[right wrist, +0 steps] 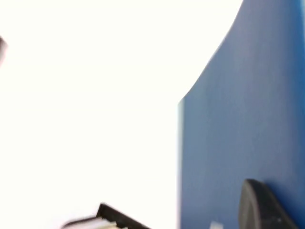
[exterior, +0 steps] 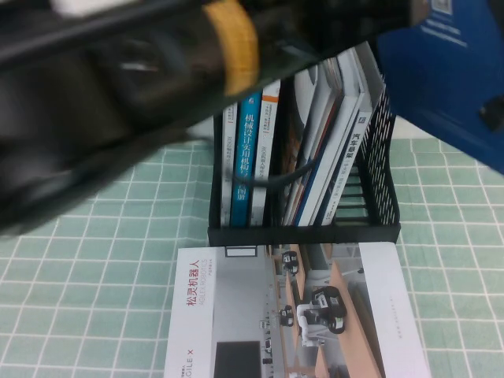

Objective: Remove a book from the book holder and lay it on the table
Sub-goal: Pick up the right side book from the book shelf, then place the picked book on the book

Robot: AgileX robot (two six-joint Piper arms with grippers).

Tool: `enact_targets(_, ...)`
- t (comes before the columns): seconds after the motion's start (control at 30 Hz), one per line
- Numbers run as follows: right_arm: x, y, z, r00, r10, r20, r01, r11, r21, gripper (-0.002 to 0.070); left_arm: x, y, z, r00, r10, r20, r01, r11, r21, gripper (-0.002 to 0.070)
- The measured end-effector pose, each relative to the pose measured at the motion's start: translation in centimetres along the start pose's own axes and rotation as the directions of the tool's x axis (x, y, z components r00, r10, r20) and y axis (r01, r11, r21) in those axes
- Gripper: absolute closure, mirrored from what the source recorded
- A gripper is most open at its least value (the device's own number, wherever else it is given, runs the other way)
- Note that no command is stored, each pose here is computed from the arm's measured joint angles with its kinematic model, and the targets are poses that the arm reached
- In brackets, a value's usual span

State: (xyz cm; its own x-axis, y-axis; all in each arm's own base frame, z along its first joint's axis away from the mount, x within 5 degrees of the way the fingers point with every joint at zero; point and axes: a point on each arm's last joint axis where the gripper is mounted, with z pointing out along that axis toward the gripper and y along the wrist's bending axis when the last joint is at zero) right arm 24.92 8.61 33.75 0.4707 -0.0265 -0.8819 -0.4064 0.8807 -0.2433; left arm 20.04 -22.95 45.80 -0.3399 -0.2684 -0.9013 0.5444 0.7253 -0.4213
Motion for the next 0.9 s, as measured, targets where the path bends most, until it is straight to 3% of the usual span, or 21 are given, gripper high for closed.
enact_targets(0.17,-4.0,1.0,-2.3,0.966,-0.251,-0.057,0.242,0.962,-0.128,0.0652,-1.3,-0.4,-6.6,0.983,0.16,-0.087,-0.169,0.978,-0.119,0.0678)
enact_targets(0.4,-7.4,2.8,-5.6,0.918,-0.396,-0.03,0.366,0.874,-0.32,0.0652,-0.9,1.4,-11.3,0.939,0.184,-0.289,-0.258,0.935,-0.245,0.0678)
enact_targets(0.53,-8.3,4.2,-6.7,0.935,-0.353,0.022,0.325,0.833,-0.447,0.0652,0.5,2.2,-11.4,0.922,0.187,-0.34,-0.283,0.924,-0.259,0.0678)
enact_targets(0.67,-7.7,5.1,-7.4,0.939,-0.344,-0.01,0.279,0.778,-0.563,0.0652,2.4,2.5,-10.8,0.926,0.157,-0.343,-0.244,0.943,-0.228,0.0678)
enact_targets(0.9,-4.7,5.6,-6.3,0.932,-0.341,-0.124,0.184,0.737,-0.65,0.0652,6.3,2.8,-9.7,0.914,0.084,-0.398,-0.166,0.97,-0.177,0.0677)
